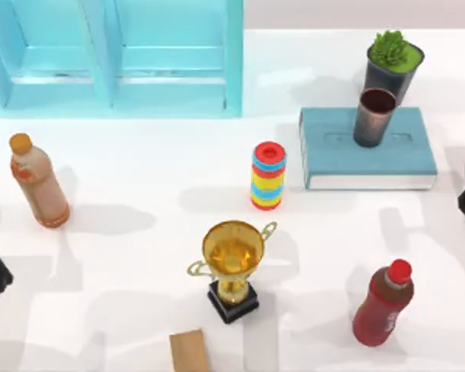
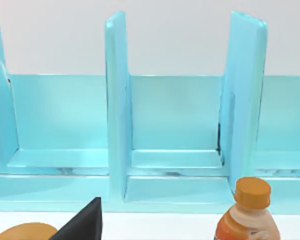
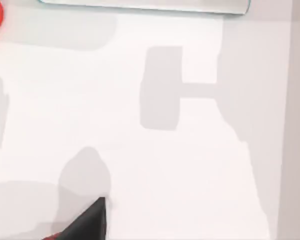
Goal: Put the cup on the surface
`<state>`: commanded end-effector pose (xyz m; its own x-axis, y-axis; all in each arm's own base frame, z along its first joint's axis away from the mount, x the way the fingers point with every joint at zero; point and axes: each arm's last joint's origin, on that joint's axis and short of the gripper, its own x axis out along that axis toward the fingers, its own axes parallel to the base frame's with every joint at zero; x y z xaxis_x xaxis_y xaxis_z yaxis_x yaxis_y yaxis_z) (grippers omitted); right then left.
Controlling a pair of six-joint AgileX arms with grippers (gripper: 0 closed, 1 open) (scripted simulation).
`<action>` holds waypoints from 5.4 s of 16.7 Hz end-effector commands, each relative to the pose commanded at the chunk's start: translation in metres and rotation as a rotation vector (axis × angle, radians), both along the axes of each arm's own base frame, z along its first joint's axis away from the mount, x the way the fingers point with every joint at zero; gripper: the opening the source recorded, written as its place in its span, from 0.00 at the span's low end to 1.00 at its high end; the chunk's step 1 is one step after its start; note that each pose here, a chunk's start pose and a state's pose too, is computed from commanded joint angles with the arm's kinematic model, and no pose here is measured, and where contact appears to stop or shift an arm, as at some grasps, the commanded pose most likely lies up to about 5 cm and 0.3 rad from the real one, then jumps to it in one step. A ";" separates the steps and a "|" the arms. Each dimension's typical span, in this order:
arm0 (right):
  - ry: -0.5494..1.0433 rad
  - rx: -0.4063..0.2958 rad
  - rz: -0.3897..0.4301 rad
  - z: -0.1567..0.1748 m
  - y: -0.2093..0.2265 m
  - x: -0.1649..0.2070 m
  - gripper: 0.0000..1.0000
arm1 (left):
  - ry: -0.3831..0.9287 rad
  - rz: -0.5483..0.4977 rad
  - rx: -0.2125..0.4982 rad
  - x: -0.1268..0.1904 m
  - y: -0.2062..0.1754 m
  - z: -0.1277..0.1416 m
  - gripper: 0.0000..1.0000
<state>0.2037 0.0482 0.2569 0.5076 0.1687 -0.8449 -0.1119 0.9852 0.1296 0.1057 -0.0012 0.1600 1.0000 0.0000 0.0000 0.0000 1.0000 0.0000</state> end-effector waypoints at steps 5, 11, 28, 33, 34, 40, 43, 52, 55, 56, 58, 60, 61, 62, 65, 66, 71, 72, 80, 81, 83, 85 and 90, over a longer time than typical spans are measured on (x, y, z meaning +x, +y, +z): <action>0.425 -0.106 -0.012 -0.006 0.036 0.085 1.00 | 0.000 0.000 0.000 0.000 0.000 0.000 1.00; 0.542 -0.171 -0.056 -0.004 0.068 0.178 1.00 | 0.000 0.000 0.000 0.000 0.000 0.000 1.00; 0.349 -0.132 -0.112 0.020 0.076 0.235 1.00 | 0.000 0.000 0.000 0.000 0.000 0.000 1.00; 0.341 -0.129 -0.112 -0.037 0.077 0.249 1.00 | 0.000 0.000 0.000 0.000 0.000 0.000 1.00; 0.342 -0.130 -0.113 -0.049 0.077 0.251 1.00 | 0.000 0.000 0.000 0.000 0.000 0.000 1.00; 0.349 -0.132 -0.112 -0.069 0.076 0.252 1.00 | 0.000 0.000 0.000 0.000 0.000 0.000 1.00; 0.349 -0.132 -0.112 -0.069 0.076 0.252 0.85 | 0.000 0.000 0.000 0.000 0.000 0.000 1.00; 0.349 -0.132 -0.112 -0.069 0.076 0.252 0.17 | 0.000 0.000 0.000 0.000 0.000 0.000 1.00; 0.349 -0.132 -0.112 -0.069 0.076 0.252 0.00 | 0.000 0.000 0.000 0.000 0.000 0.000 1.00; 0.349 -0.132 -0.112 -0.069 0.076 0.252 0.00 | 0.000 0.000 0.000 0.000 0.000 0.000 1.00; 0.349 -0.132 -0.112 -0.069 0.076 0.252 0.00 | 0.000 0.000 0.000 0.000 0.000 0.000 1.00; 0.349 -0.132 -0.112 -0.069 0.076 0.252 0.00 | 0.000 0.000 0.000 0.000 0.000 0.000 1.00; 0.349 -0.132 -0.112 -0.069 0.076 0.252 0.00 | 0.000 0.000 0.000 0.000 0.000 0.000 1.00; 0.349 -0.132 -0.112 -0.069 0.076 0.252 0.00 | 0.000 0.000 0.000 0.000 0.000 0.000 1.00; 0.350 -0.131 -0.111 -0.065 0.078 0.251 0.00 | 0.000 0.000 0.000 0.000 0.000 0.000 1.00; 0.351 -0.131 -0.111 -0.060 0.078 0.252 0.00 | 0.000 0.000 0.000 0.000 0.000 0.000 1.00; 0.346 -0.130 -0.110 -0.023 0.078 0.252 0.00 | 0.000 0.000 0.000 0.000 0.000 0.000 1.00; 0.347 -0.131 -0.110 -0.020 0.078 0.251 0.00 | 0.000 0.000 0.000 0.000 0.000 0.000 1.00; 0.331 -0.128 -0.110 -0.009 0.082 0.239 0.00 | 0.000 0.000 0.000 0.000 0.000 0.000 1.00; 0.325 -0.128 -0.109 -0.006 0.084 0.231 0.00 | 0.000 0.000 0.000 0.000 0.000 0.000 1.00; 0.325 -0.135 -0.106 -0.002 0.088 0.212 0.00 | 0.000 0.000 0.000 0.000 0.000 0.000 1.00; 0.339 -0.148 -0.104 -0.004 0.091 0.187 0.00 | 0.000 0.000 0.000 0.000 0.000 0.000 1.00; 0.332 -0.159 -0.100 -0.004 0.092 0.132 0.00 | 0.000 0.000 0.000 0.000 0.000 0.000 1.00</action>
